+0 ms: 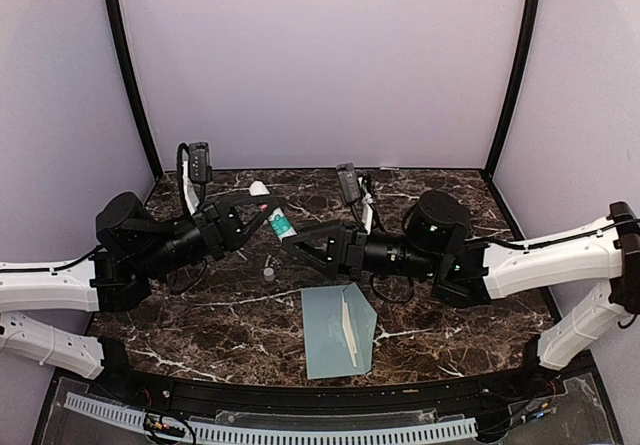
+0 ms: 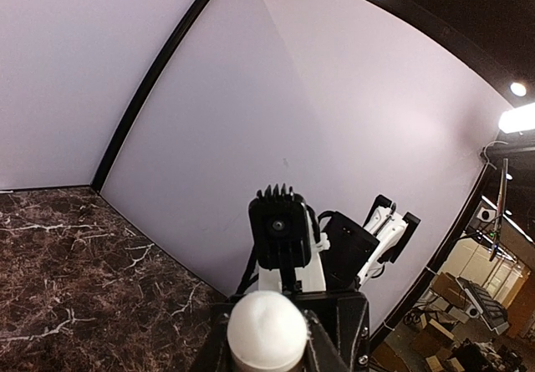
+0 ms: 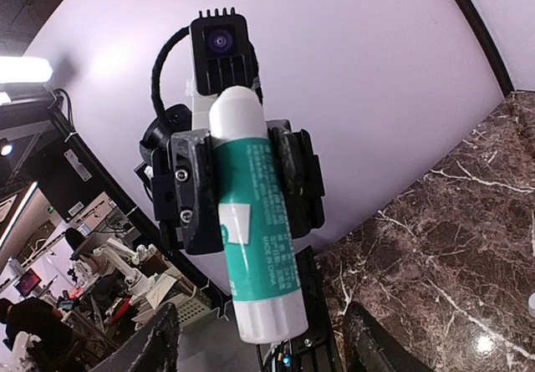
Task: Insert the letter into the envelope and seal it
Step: Adjust the solid glue.
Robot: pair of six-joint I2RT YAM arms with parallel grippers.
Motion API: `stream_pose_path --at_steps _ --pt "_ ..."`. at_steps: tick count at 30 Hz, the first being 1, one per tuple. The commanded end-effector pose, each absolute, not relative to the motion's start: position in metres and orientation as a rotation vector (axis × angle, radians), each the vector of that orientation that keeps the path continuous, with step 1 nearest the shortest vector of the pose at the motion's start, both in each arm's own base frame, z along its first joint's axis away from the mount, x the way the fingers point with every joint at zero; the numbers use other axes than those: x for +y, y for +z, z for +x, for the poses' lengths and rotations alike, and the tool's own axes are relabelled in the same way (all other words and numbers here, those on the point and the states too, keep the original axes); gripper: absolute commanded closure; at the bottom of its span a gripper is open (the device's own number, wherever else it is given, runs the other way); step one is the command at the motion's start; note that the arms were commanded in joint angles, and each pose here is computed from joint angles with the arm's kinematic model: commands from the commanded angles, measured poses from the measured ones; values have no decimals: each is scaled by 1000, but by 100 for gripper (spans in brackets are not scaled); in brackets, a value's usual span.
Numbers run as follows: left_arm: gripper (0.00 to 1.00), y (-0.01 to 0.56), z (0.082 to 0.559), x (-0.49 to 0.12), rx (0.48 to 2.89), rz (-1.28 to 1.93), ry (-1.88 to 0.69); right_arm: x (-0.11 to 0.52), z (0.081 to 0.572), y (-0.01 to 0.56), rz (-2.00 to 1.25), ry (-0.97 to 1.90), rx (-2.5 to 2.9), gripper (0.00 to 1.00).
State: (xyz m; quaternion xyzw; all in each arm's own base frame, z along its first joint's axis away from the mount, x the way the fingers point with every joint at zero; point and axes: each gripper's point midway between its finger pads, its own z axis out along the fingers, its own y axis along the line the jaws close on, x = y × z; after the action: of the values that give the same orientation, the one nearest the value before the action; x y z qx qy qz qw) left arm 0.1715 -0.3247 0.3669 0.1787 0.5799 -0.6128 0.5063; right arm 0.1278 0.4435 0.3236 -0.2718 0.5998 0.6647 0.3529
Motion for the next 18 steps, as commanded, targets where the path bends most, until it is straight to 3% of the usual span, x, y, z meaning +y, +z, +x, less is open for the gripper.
stream_pose_path --at_steps 1,12,18 --pt "100 377 169 -316 1334 400 -1502 446 121 361 -672 1811 1392 38" --pt "100 375 167 -315 1328 402 -1512 465 126 365 -672 1834 1369 46" --pt "100 374 165 -315 1327 404 -1521 470 127 366 -673 1846 1355 69"
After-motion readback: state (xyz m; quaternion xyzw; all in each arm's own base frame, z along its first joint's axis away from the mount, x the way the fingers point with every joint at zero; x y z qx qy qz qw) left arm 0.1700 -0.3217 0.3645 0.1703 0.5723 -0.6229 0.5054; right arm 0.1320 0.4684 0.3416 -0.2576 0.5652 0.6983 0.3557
